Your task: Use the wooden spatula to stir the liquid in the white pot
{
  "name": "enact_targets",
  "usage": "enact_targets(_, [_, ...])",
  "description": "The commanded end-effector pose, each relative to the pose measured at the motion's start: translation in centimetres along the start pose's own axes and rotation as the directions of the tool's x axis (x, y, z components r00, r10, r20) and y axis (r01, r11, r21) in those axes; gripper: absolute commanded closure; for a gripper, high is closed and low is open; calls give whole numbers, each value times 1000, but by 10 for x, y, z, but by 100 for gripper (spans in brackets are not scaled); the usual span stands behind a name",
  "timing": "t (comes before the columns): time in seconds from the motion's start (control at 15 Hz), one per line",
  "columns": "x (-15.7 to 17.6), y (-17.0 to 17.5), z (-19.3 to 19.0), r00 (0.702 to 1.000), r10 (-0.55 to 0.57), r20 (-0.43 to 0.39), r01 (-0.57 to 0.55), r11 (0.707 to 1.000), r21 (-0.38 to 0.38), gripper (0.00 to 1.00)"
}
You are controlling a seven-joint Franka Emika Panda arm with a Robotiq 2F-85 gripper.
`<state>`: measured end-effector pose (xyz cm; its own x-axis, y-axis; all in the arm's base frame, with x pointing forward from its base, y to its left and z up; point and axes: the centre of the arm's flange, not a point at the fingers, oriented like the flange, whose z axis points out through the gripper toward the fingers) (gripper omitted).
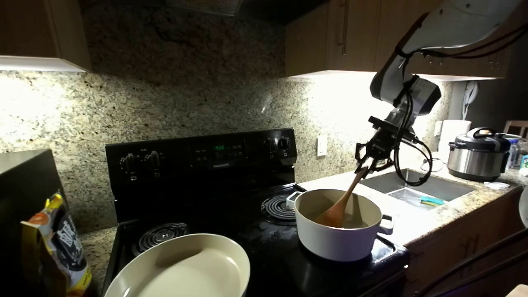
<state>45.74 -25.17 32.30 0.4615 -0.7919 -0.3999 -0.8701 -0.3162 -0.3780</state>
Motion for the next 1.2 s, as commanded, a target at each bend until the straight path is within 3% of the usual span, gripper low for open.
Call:
enact_targets(0.0, [-74,7,-23,986,-12,-167,9,1000,-19,90])
enact_targets(0.2, [-110,-12,-29,959,-7,-284,-15,997,-75,90])
enact_targets(0.4, [-141,-38,-23,936,-29,-351,-18,991,-130,90])
enact_targets(0.8, [-168,-91,19,944,-163,-287,98,968,-229,90])
enact_targets(1.13, [-151,-100,14,942,-60,-331,-1,984,-180,90])
